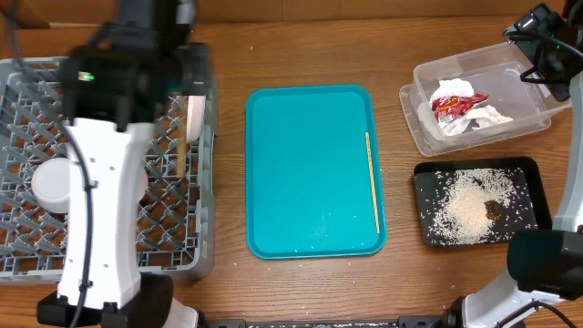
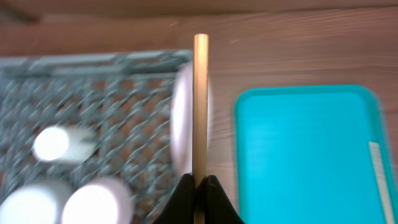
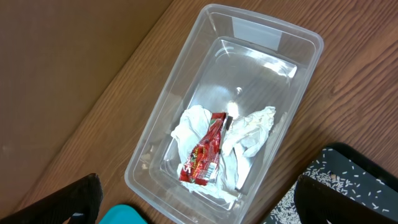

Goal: Sort waste into correct bins and load items into the dishwasher
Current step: 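Carry the chopstick to the rack and insert it upright with left gripper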

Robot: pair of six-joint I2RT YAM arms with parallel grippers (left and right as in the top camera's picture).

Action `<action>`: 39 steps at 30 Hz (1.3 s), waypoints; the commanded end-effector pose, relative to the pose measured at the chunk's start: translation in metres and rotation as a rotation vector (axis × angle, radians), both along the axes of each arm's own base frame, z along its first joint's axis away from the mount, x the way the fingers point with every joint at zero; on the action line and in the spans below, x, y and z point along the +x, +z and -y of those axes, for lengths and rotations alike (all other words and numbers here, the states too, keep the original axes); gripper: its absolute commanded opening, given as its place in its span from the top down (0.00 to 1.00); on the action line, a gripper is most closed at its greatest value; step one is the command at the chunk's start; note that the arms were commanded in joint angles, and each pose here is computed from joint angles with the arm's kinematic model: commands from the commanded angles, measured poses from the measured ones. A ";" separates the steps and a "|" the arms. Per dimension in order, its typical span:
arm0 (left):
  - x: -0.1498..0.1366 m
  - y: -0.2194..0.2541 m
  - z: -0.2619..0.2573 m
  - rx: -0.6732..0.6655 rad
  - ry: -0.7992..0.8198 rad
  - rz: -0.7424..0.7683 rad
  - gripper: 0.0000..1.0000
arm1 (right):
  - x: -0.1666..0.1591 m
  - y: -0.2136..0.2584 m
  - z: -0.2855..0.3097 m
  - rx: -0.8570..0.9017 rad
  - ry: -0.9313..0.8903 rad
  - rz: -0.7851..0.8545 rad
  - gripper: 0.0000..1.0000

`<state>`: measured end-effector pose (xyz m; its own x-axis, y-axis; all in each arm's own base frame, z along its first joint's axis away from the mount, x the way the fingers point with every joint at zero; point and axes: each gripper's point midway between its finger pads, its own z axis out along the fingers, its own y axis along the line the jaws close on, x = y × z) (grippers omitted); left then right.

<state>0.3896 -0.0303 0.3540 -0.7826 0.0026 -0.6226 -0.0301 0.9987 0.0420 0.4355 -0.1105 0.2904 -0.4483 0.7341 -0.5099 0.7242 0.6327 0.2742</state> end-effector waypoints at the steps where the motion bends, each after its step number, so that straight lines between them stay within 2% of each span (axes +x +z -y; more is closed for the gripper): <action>1: 0.004 -0.024 -0.031 -0.033 0.013 -0.076 0.96 | 0.000 0.004 -0.001 -0.006 0.003 0.011 0.00; 12: 0.041 -0.127 -0.097 -0.023 0.035 -0.293 0.96 | 0.000 0.004 -0.001 -0.006 0.003 0.011 0.00; 24: 0.068 -0.216 -0.102 -0.067 0.023 -0.449 0.96 | 0.000 0.004 -0.001 -0.006 0.003 0.010 0.00; 27: 0.070 -0.221 -0.103 -0.079 0.048 -0.455 0.95 | 0.000 0.004 -0.001 -0.006 0.003 0.011 0.00; 29: 0.071 -0.221 -0.103 -0.082 0.055 -0.449 0.80 | 0.000 0.004 -0.001 -0.006 0.003 0.011 0.00; 30: 0.072 -0.221 -0.103 -0.082 0.057 -0.446 0.67 | 0.000 0.004 -0.001 -0.006 0.003 0.011 0.00; 31: 0.073 -0.220 -0.103 -0.081 0.057 -0.443 0.46 | 0.000 0.004 -0.001 -0.006 0.003 0.010 0.00; 32: 0.073 -0.220 -0.103 -0.081 0.057 -0.441 0.30 | 0.000 0.004 -0.001 -0.006 0.003 0.011 0.00; 33: 0.073 -0.220 -0.103 -0.082 0.057 -0.441 0.21 | 0.000 0.004 -0.001 -0.006 0.003 0.011 0.00; 34: 0.073 -0.220 -0.103 -0.082 0.057 -0.441 0.18 | 0.000 0.004 -0.001 -0.006 0.003 0.011 0.00; 39: 0.073 -0.206 -0.097 -0.132 0.081 -0.427 0.18 | 0.000 0.004 -0.001 -0.006 0.003 0.011 0.00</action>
